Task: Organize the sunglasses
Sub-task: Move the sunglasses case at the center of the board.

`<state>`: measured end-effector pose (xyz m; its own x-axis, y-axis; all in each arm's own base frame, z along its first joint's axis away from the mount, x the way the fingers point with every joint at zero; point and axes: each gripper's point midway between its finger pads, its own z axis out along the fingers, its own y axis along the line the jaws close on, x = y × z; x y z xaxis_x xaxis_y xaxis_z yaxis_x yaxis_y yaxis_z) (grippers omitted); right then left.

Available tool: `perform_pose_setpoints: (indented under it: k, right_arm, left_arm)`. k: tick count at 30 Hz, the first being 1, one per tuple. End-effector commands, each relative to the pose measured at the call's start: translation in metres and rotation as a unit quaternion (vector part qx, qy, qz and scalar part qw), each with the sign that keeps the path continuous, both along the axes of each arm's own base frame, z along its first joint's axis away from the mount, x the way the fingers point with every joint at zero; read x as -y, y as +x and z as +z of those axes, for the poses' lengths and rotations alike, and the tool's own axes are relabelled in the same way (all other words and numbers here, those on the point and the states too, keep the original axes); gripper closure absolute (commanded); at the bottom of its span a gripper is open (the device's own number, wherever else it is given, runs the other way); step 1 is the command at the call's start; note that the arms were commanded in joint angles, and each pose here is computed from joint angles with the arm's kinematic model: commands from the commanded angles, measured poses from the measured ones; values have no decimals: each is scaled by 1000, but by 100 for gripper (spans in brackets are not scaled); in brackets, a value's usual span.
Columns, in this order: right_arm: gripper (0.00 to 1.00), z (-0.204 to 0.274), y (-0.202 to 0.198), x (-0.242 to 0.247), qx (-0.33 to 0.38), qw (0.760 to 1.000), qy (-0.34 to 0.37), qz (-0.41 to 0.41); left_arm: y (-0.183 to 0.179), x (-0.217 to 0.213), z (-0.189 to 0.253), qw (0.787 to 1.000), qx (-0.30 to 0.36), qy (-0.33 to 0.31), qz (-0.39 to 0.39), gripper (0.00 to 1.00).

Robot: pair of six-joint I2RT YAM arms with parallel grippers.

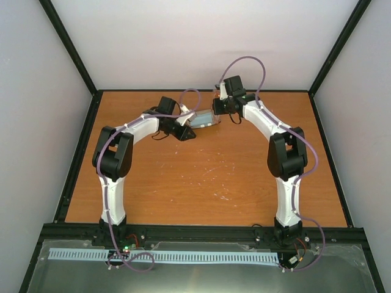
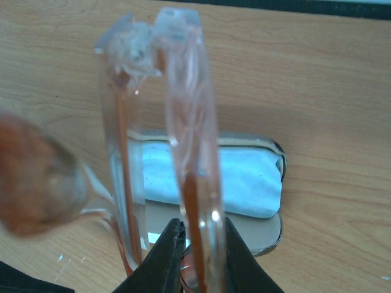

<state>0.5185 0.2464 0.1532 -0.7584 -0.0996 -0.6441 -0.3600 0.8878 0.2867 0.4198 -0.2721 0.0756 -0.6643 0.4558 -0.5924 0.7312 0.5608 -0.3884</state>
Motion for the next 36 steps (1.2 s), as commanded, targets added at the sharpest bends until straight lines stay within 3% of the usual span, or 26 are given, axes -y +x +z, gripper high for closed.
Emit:
perform_pose_setpoints:
  k: [1, 4, 7, 12, 19, 36]
  right_arm:
    - [97, 36, 10, 11, 53, 998, -16, 2]
    - [97, 41, 9, 26, 56, 998, -15, -6]
    - [97, 41, 7, 40, 51, 999, -5, -11]
    - [97, 40, 5, 56, 43, 999, 7, -15]
    - [97, 44, 1, 65, 47, 999, 18, -17]
    - [97, 33, -8, 82, 33, 999, 28, -23]
  left_arm:
    - [11, 11, 68, 996, 78, -33, -23, 73]
    - [12, 11, 88, 992, 113, -31, -41, 59]
    - [9, 11, 94, 989, 131, -25, -65, 55]
    - [21, 15, 63, 990, 96, 5, -101, 60]
    - [52, 23, 55, 985, 108, 33, -130, 59]
    - [56, 17, 19, 982, 89, 70, -148, 60]
